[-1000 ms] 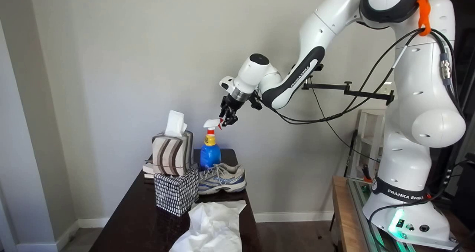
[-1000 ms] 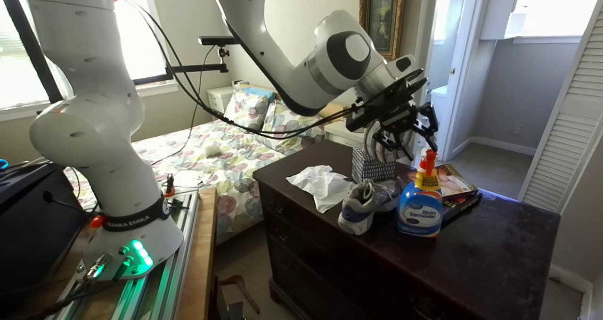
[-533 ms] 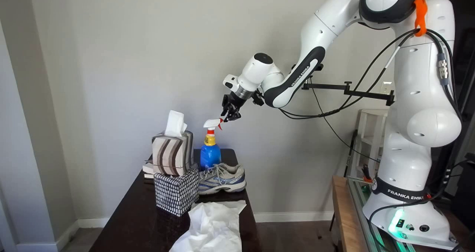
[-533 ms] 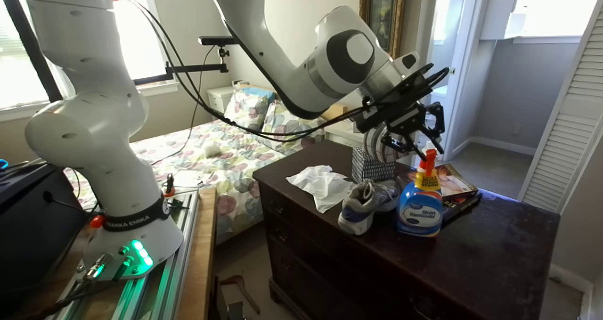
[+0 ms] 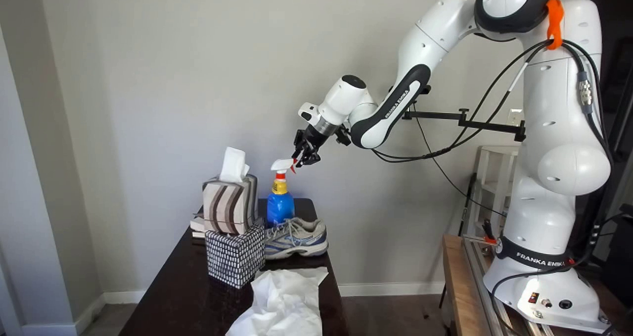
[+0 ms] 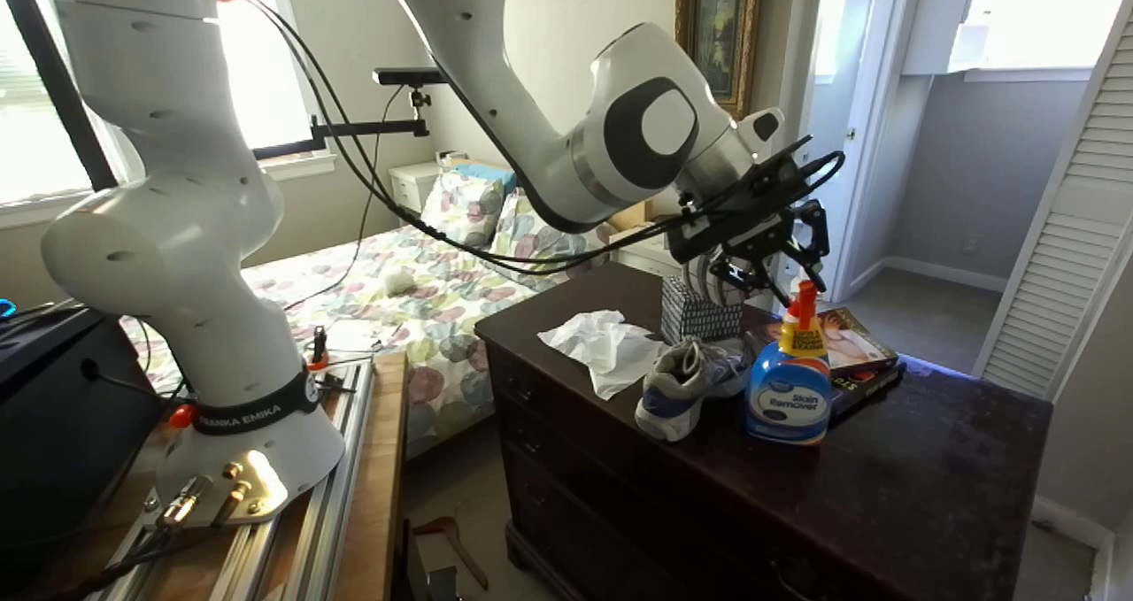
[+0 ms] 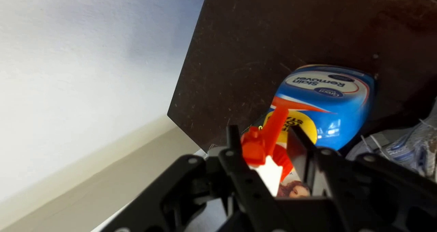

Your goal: Twist the nozzle on the spray bottle.

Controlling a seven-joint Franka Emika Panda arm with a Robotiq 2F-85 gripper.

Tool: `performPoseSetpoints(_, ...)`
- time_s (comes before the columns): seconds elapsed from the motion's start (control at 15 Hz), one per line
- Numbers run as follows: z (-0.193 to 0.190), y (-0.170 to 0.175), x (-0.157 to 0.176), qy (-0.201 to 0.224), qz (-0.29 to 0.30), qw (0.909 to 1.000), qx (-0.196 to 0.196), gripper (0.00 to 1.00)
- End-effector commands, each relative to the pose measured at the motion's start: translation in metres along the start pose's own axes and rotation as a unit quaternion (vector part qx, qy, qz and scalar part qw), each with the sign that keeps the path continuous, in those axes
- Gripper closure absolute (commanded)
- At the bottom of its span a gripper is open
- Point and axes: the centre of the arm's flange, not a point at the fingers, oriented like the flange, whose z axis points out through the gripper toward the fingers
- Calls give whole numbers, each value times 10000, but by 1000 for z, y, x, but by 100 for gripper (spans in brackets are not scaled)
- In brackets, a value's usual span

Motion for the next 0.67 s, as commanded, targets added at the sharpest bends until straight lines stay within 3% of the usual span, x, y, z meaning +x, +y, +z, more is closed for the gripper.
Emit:
performPoseSetpoints(0.0,-2,13,-5,153,-8,9998,116,79)
performPoseSetpoints(0.2,-4,17,-7,125,5,9999,117,81)
performPoseSetpoints(0.47,-6,18,-7,165,103,9996,221,96)
performPoseSetpoints(0.6,-5,20,-9,292,188,9986,408,95)
